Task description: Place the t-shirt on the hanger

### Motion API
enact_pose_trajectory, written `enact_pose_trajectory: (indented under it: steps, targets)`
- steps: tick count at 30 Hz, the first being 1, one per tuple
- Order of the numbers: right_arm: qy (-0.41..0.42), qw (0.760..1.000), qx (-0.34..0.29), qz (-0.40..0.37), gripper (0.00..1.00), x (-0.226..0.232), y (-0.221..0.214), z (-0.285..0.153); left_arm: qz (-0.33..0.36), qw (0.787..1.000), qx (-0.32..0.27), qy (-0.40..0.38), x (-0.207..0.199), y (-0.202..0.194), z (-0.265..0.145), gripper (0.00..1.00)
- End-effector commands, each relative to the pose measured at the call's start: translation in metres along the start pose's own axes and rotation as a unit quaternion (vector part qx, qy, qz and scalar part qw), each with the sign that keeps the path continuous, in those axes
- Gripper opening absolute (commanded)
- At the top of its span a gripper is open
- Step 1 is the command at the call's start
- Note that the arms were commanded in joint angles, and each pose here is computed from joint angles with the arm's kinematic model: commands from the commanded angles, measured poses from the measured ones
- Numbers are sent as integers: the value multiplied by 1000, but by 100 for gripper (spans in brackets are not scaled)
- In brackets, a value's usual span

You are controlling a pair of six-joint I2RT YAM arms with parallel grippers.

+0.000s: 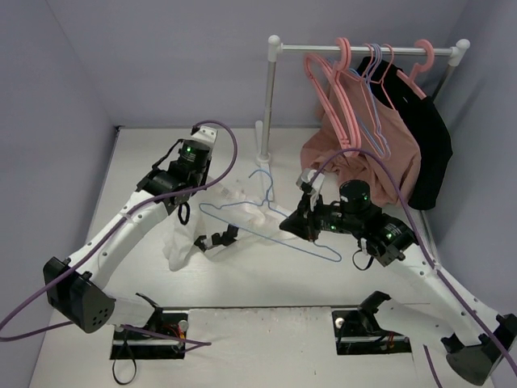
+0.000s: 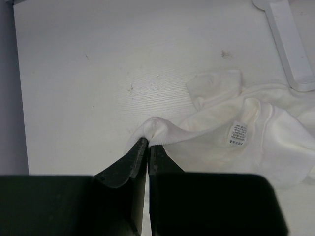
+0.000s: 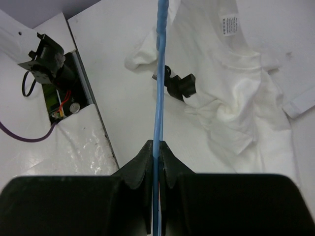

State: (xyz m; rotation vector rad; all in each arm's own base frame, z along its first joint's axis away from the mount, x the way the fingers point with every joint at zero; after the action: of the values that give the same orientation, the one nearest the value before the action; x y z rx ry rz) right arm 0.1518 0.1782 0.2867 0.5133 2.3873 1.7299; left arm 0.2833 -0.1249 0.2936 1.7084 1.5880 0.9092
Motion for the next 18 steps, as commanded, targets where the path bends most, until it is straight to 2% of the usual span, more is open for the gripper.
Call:
enact_pose_trajectory:
  steps: [1, 7, 18]
  targets:
    - [-28, 993, -62, -95, 0, -14, 42, 7, 12, 999, -32, -37, 2, 25, -24, 0]
    - [-40, 989, -73, -125, 0, -19, 58, 6, 23, 999, -33, 10, 19, 19, -32, 0]
    - [-14, 987, -66, -143, 0, -25, 67, 21, 39, 999, -21, -9, 20, 12, -35, 0]
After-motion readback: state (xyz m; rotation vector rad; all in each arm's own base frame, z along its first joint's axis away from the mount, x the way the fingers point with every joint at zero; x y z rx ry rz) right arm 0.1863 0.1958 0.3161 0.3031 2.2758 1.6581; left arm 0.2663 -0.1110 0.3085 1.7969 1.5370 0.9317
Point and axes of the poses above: each gripper's point midway between its finger pads, its own z axis out along the fingers, its own x axis along the line the jaws close on, y = z × x, the point moved 8 cm from there along -z, back along the fingers, and after that the axes turned 10 degrees about -z, right-handed, at the moved point
